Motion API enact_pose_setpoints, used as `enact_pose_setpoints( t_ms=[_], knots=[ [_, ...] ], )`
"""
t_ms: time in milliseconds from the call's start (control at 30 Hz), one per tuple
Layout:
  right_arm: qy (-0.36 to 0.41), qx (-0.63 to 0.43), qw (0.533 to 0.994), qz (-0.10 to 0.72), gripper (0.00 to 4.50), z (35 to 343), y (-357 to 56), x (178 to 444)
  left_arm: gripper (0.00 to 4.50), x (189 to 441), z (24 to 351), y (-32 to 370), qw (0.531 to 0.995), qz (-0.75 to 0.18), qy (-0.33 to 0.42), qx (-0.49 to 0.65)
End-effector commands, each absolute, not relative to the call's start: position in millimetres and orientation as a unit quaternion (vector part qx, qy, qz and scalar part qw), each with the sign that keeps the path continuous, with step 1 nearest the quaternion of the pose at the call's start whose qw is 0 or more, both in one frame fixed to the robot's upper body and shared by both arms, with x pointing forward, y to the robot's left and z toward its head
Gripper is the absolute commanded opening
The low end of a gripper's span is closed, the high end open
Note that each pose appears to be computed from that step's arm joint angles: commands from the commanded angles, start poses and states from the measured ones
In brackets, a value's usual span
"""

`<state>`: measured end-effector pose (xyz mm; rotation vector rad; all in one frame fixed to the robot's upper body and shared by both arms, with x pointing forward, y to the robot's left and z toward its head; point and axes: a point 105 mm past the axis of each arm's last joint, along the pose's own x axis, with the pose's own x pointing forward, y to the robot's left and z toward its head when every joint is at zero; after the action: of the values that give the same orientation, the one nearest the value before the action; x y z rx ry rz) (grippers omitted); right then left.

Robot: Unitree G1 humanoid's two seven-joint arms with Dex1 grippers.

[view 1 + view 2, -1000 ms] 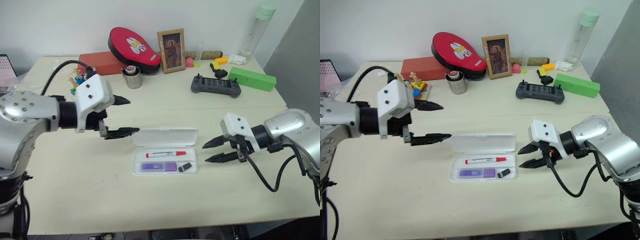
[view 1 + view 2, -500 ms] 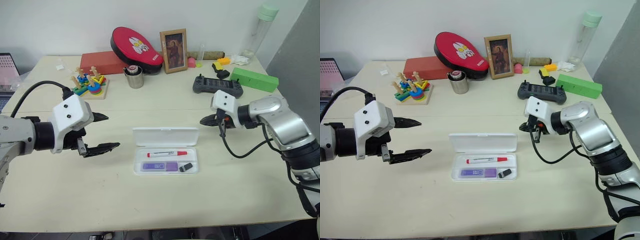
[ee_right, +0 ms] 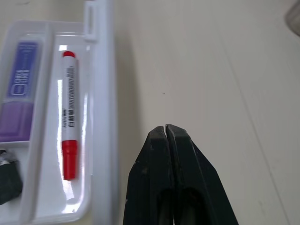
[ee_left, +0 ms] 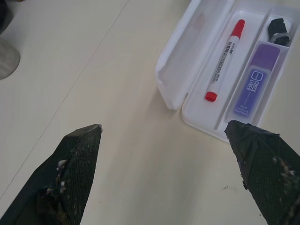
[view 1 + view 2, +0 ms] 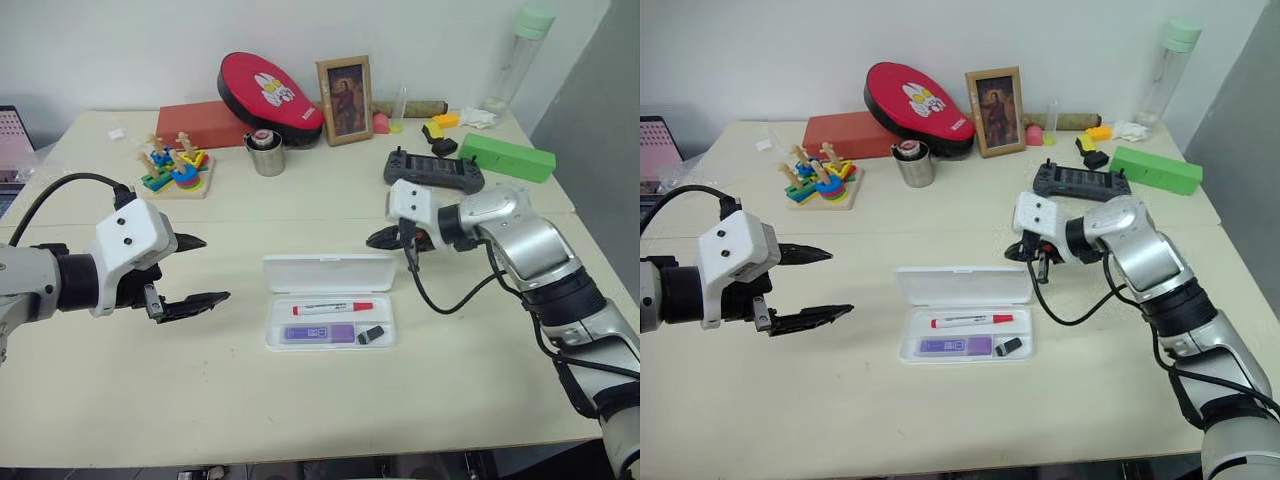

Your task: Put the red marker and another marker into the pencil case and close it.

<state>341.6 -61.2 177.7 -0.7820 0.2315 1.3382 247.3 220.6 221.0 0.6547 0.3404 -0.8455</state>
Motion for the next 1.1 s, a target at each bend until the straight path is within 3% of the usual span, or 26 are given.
enact_pose_setpoints(
  t_ms=[33, 633, 1100],
  knots=[
    [0.086, -0.381, 0.685, 0.616, 0.01, 183.5, -56.1, 334.4, 4.5, 250.1, 230.8, 221.9, 0.846, -0.386, 0.139, 0.341],
    [0.078, -0.388, 0.644, 0.654, 0.01, 176.0, -46.8, 306.1, 4.5, 249.4, 235.3, 224.9, 0.847, -0.381, 0.132, 0.345],
    [0.063, -0.355, 0.626, 0.692, 0.01, 174.6, -17.0, 286.7, 4.5, 224.0, 201.1, 199.2, 0.809, -0.461, 0.19, 0.311]
  ],
)
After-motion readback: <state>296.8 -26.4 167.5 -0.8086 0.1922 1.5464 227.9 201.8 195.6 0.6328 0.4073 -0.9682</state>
